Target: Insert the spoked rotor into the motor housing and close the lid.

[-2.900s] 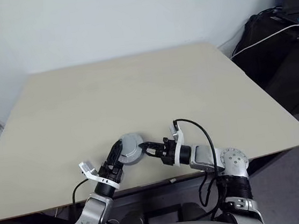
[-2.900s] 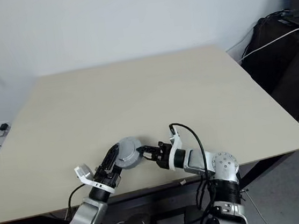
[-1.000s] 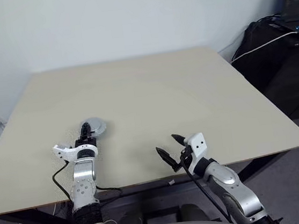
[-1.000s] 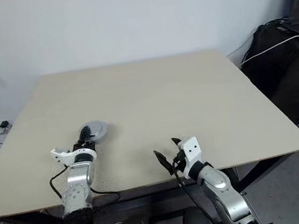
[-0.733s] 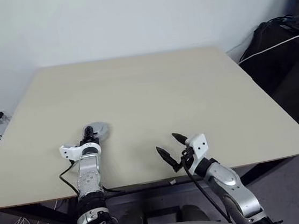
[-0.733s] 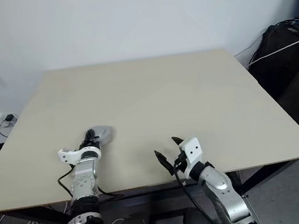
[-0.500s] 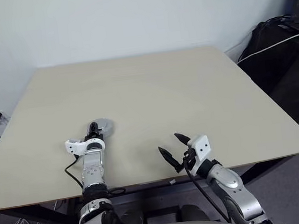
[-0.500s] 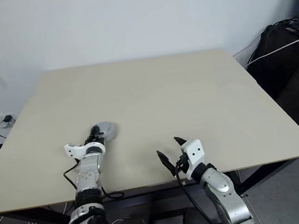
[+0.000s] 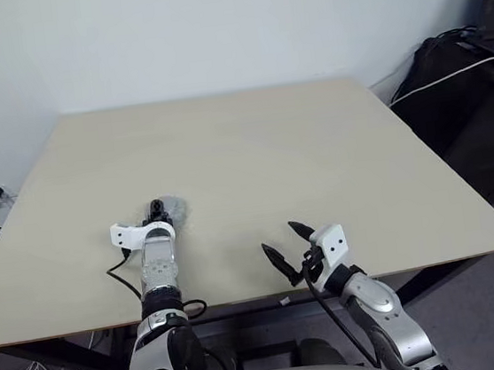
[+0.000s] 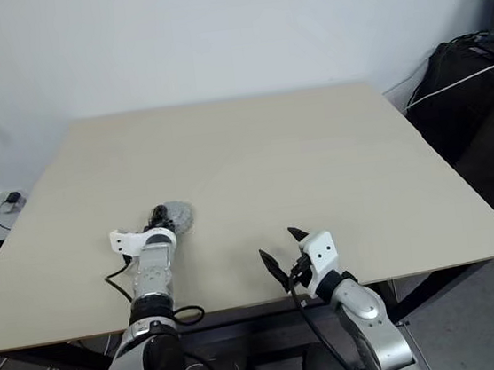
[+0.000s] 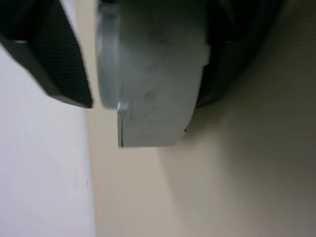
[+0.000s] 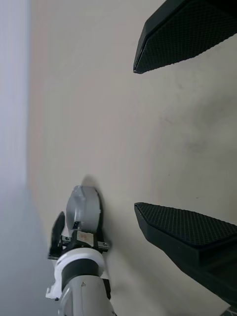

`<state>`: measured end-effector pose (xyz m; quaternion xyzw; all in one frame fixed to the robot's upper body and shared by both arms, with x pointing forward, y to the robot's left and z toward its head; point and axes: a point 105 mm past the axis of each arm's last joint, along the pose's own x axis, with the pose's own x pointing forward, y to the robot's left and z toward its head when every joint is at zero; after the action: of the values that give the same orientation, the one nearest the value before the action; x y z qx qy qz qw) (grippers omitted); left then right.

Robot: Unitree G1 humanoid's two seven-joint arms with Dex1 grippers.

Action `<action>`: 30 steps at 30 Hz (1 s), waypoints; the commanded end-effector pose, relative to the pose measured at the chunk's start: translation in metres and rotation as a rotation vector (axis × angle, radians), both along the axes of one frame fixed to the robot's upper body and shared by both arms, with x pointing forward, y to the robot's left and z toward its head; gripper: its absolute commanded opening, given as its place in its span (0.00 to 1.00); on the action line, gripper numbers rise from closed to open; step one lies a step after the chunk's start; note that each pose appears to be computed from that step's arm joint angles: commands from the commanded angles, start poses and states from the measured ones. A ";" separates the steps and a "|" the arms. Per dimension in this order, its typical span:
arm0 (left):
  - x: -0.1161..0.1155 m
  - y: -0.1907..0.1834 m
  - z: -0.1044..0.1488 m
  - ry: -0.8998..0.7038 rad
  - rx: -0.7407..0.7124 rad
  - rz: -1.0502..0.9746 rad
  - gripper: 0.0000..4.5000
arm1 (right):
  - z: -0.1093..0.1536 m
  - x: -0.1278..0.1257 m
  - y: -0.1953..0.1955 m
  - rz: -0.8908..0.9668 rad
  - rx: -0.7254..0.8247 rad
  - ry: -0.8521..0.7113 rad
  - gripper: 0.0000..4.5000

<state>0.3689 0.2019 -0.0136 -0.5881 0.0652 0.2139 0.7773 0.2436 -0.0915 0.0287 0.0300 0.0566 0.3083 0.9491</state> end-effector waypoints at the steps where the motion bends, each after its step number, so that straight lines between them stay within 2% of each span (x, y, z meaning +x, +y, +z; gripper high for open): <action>1: -0.007 -0.001 -0.005 0.057 0.035 -0.006 0.98 | 0.007 0.004 -0.001 -0.004 0.003 -0.031 1.00; 5: -0.025 -0.014 -0.015 0.119 0.047 -0.052 0.99 | 0.008 0.007 -0.002 -0.014 0.003 -0.031 1.00; 12: -0.070 -0.036 -0.030 0.223 0.032 -0.163 0.99 | 0.007 0.009 -0.004 -0.016 0.006 -0.020 1.00; 17: -0.095 -0.045 -0.028 0.247 0.080 -0.272 0.99 | 0.006 0.006 0.001 0.023 0.014 -0.007 1.00; 20: -0.103 -0.049 -0.017 0.202 0.212 -0.383 0.99 | 0.007 0.005 0.000 0.026 0.020 -0.005 1.00; 24: -0.111 -0.044 0.006 0.084 0.566 -0.500 0.99 | 0.001 0.003 -0.008 -0.014 0.000 -0.003 1.00; 26: -0.113 -0.045 0.012 0.044 0.662 -0.524 0.99 | 0.000 0.002 -0.010 -0.027 -0.007 -0.003 1.00; 28: -0.117 -0.042 0.019 0.006 0.842 -0.522 0.99 | -0.005 0.000 -0.014 -0.067 -0.031 -0.007 1.00; 30: -0.120 -0.040 0.021 -0.006 0.955 -0.513 0.99 | -0.010 -0.002 -0.018 -0.100 -0.052 -0.015 1.00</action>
<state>0.2418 0.1608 -0.0140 -0.1770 0.1556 0.0327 0.9713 0.2374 -0.1065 0.0102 0.0173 0.0834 0.2721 0.9585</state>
